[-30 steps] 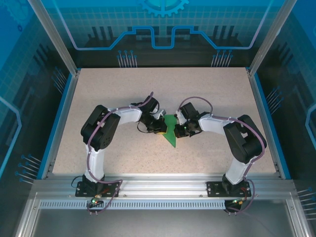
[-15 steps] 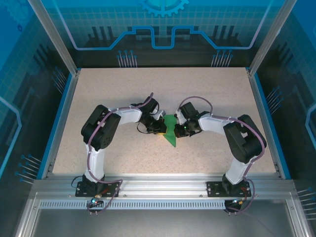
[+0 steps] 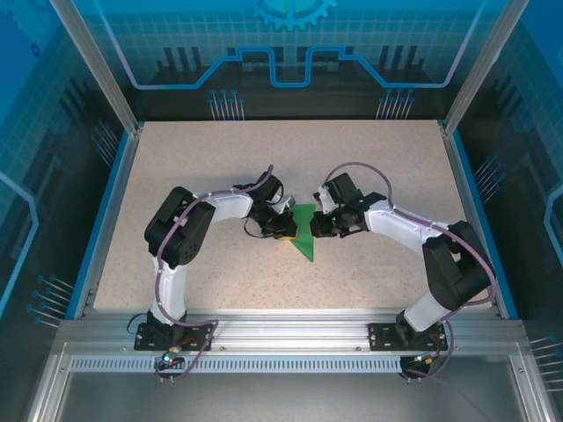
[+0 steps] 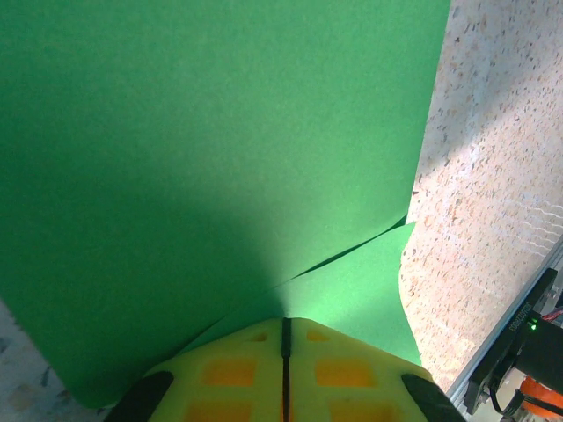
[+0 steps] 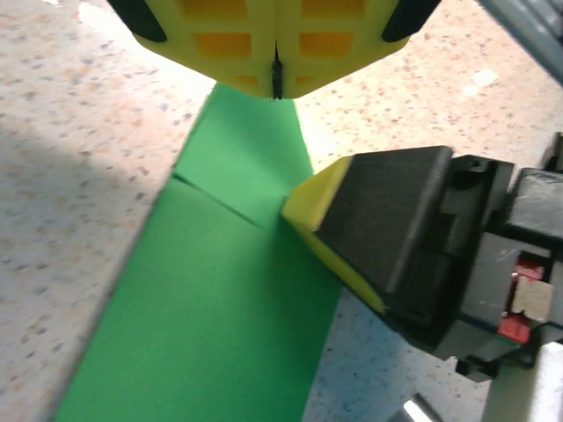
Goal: Fold a paper plane with a square sheet of paper (fold left side to right side)
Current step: Third fold the triangle at the center of the table.
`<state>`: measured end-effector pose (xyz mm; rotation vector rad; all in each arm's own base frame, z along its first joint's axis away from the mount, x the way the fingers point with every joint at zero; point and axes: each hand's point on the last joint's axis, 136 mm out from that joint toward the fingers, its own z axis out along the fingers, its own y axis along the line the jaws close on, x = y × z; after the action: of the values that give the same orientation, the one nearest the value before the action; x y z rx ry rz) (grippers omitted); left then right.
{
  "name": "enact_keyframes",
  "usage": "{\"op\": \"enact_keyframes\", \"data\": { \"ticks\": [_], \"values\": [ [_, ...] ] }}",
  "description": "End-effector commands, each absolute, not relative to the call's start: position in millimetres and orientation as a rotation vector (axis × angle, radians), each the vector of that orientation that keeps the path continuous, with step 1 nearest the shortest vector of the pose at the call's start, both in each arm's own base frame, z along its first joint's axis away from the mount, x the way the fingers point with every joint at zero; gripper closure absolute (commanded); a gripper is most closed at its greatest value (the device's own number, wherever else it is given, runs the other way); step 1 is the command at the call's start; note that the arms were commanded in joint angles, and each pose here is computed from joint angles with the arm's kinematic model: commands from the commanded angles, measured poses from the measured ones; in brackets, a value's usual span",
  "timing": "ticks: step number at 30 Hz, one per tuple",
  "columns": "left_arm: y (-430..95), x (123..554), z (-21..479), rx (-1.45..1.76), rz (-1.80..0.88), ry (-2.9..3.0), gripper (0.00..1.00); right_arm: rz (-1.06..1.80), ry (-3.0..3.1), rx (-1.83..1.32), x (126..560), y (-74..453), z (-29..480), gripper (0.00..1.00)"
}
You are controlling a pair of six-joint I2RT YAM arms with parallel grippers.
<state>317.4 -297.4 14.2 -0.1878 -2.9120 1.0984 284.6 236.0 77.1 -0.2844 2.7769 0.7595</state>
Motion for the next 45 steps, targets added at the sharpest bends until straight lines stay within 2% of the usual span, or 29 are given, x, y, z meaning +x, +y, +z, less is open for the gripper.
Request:
{"op": "enact_keyframes", "data": {
  "ticks": [1,11,45],
  "values": [
    [-284,302,-12,-0.185,0.971,-2.906,0.92,0.908,2.894,-0.18,255,259,65,1.0],
    [-284,301,-12,-0.189,0.97,-2.906,0.92,0.813,2.964,-0.133,254,281,37,1.0],
    [-284,302,-14,-0.188,0.957,-2.906,0.92,0.601,3.068,-0.022,247,254,10,1.0]
  ]
}}
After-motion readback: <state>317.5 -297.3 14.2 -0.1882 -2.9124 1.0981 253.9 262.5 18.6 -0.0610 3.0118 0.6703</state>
